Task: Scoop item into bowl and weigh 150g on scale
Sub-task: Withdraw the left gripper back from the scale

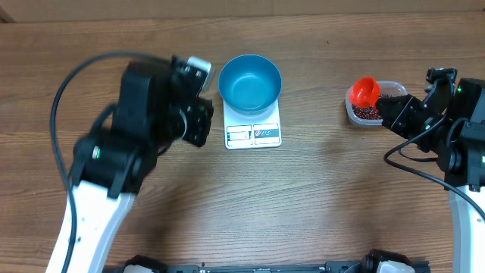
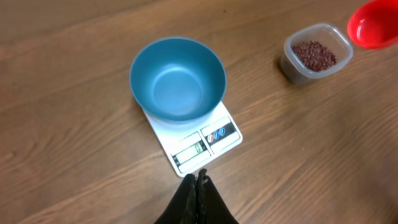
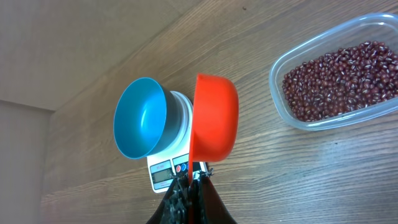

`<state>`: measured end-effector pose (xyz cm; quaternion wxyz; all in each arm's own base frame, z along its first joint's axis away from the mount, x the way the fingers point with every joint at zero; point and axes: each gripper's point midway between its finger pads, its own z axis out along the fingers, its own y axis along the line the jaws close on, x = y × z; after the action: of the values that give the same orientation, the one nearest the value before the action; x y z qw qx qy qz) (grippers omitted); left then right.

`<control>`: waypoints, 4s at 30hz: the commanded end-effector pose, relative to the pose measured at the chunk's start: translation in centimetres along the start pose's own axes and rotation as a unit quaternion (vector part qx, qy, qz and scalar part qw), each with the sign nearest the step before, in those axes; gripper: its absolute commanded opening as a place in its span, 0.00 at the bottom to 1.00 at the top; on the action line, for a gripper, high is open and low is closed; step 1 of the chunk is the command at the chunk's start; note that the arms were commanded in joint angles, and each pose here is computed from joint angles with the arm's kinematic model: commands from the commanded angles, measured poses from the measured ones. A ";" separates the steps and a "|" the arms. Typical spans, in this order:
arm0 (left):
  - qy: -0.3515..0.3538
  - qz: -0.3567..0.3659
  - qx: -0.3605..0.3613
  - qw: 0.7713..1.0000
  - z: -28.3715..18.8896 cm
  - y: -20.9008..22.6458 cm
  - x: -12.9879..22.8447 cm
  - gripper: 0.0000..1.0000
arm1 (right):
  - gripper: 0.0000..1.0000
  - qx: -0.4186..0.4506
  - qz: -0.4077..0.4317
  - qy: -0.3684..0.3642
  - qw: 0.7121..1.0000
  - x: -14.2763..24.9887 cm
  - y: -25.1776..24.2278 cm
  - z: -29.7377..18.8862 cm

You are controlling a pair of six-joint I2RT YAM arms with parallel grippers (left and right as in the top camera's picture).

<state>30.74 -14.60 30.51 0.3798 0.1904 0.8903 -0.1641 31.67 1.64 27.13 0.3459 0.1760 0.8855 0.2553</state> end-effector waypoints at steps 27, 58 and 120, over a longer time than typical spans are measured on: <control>0.051 -0.019 0.018 0.998 8.1 1.2 9.9 1.00 | 0.04 -0.001 -0.009 -0.014 1.000 -0.8 0.4 -0.5; 0.090 0.039 -0.001 0.995 7.8 2.0 11.9 1.00 | 0.04 -0.001 -0.009 -0.014 1.000 -0.8 0.3 -0.5; 0.088 0.039 -0.001 0.995 7.8 2.1 11.8 1.00 | 0.04 0.008 -0.010 -0.012 1.000 -0.7 0.0 -0.5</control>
<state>28.94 -13.90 16.61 0.3058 0.2305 0.9136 -0.1366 31.56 1.52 26.94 0.3439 0.1758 0.8879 0.2500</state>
